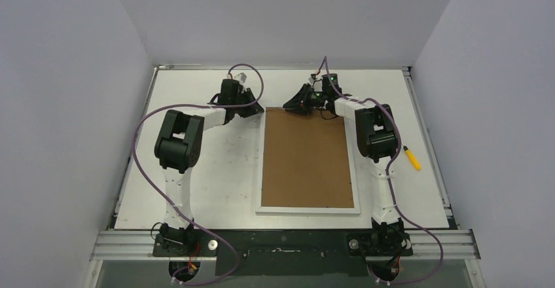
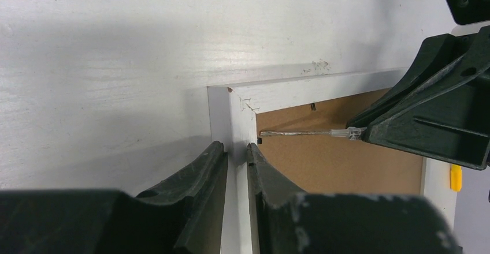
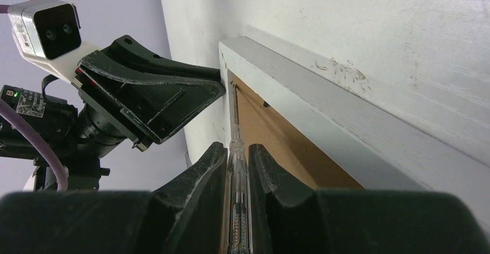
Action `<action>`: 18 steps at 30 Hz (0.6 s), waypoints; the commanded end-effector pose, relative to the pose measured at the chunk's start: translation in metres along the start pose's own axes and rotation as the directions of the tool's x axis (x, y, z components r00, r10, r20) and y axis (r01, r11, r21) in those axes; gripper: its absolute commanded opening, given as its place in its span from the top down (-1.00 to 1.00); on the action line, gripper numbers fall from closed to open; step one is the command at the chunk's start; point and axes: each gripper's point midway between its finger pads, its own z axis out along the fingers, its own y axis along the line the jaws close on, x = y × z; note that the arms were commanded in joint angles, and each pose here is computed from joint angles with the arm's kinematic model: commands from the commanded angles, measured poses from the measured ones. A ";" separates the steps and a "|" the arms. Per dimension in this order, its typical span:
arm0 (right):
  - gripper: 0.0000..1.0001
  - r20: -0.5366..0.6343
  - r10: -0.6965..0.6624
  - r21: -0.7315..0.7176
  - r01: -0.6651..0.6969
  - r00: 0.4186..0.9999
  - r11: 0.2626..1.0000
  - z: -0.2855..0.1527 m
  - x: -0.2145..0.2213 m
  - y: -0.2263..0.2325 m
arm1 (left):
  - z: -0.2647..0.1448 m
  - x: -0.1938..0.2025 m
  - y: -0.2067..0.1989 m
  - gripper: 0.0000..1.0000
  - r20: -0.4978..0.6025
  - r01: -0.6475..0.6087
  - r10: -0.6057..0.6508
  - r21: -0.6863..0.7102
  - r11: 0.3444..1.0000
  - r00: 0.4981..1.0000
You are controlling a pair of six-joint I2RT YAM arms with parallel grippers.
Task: Take the photo out of the frame
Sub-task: Release the photo frame item from the photo frame.
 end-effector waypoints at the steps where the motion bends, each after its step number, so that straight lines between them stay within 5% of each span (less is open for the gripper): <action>1: 0.89 0.020 -0.017 0.059 0.015 1.000 0.998 0.002 -0.006 -0.016 | 0.001 -0.018 -0.009 0.65 0.034 -0.018 0.017 0.032 0.999 0.999; 18: 0.89 -0.017 -0.007 0.080 0.009 1.000 0.997 0.008 0.006 -0.022 | 0.002 -0.016 -0.008 0.81 0.024 -0.016 0.015 0.042 0.999 1.000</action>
